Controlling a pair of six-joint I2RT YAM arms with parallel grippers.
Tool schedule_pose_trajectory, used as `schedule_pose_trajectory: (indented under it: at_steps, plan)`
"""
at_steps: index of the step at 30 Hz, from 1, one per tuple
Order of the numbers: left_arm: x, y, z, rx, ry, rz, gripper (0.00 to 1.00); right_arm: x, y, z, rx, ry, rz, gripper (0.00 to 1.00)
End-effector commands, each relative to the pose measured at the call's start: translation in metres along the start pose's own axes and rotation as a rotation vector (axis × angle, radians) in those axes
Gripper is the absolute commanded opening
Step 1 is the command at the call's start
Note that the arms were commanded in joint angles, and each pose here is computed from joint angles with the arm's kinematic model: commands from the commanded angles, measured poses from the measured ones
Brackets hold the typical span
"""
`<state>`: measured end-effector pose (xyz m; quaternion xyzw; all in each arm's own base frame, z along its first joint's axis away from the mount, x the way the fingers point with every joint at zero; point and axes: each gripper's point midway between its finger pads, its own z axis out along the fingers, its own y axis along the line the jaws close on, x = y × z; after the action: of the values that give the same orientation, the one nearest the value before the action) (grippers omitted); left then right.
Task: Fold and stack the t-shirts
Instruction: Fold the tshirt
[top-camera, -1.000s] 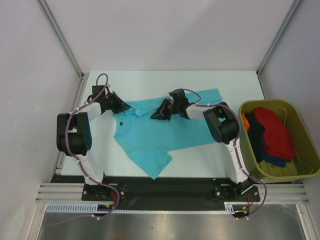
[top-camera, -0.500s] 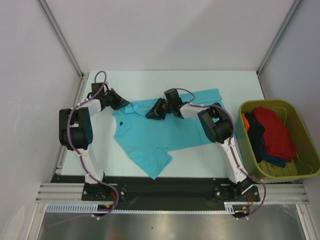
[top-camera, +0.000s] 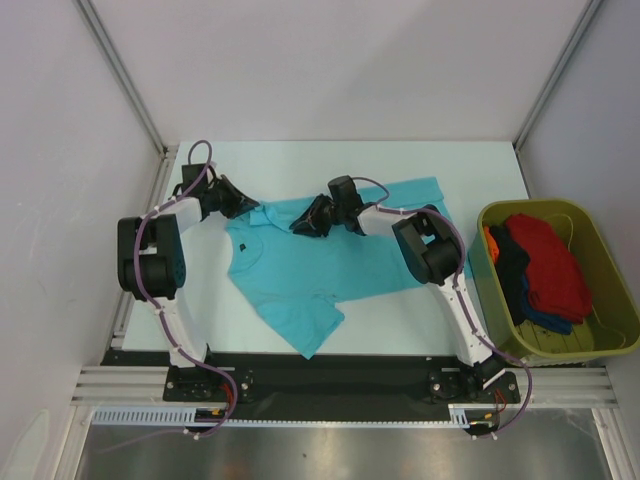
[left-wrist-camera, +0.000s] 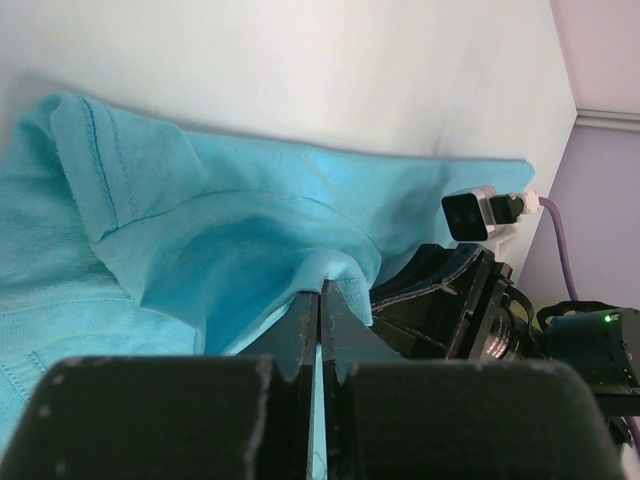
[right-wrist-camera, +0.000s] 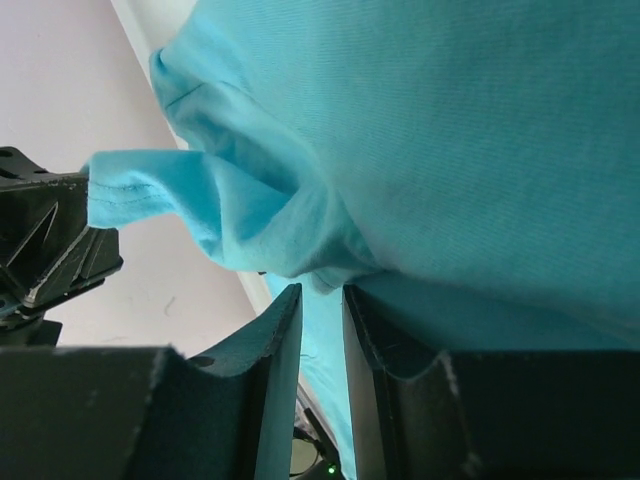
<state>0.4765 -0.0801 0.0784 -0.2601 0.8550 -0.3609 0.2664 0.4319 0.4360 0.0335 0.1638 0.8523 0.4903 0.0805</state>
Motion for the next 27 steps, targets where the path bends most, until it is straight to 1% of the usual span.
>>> schedule_pose_trajectory:
  at_steps: [1,5,9,10,15,17,18,19,20,24,25,27]
  plan:
    - [-0.005,-0.006,-0.001,0.033,-0.001,0.029,0.01,-0.005,0.009,0.006,-0.011,-0.031,0.031,0.29]
    - [-0.005,-0.008,-0.001,0.037,-0.001,0.030,0.00,-0.002,0.003,0.011,0.032,-0.076,0.091,0.29]
    - [-0.004,-0.009,-0.002,0.043,-0.001,0.030,0.00,0.002,0.005,0.018,0.065,-0.100,0.105,0.29]
    - [-0.004,-0.008,-0.002,0.043,-0.002,0.029,0.01,0.002,-0.001,0.020,0.094,-0.109,0.116,0.29]
    - [-0.002,-0.008,-0.004,0.043,0.000,0.031,0.00,0.000,-0.013,0.016,0.161,-0.150,0.143,0.22]
    - [-0.001,-0.008,-0.004,0.041,0.004,0.036,0.00,-0.001,-0.012,0.014,0.171,-0.155,0.129,0.16]
    - [-0.001,-0.007,-0.005,0.037,0.002,0.035,0.00,-0.002,-0.012,0.013,0.174,-0.155,0.107,0.09]
    - [0.000,-0.007,-0.006,0.036,0.003,0.037,0.00,-0.002,-0.010,0.012,0.171,-0.150,0.095,0.06]
    - [-0.001,-0.007,-0.007,0.032,0.001,0.042,0.01,-0.003,-0.009,0.011,0.171,-0.147,0.086,0.01]
    - [0.004,-0.005,-0.012,0.011,0.002,0.042,0.00,-0.006,-0.001,0.003,0.159,-0.124,-0.005,0.00]
    - [0.005,-0.003,-0.013,0.002,0.001,0.040,0.00,-0.005,-0.001,-0.001,0.163,-0.098,-0.032,0.00]
    - [0.009,0.000,-0.016,-0.018,0.012,0.033,0.00,-0.004,0.013,-0.009,0.133,-0.081,-0.076,0.00]
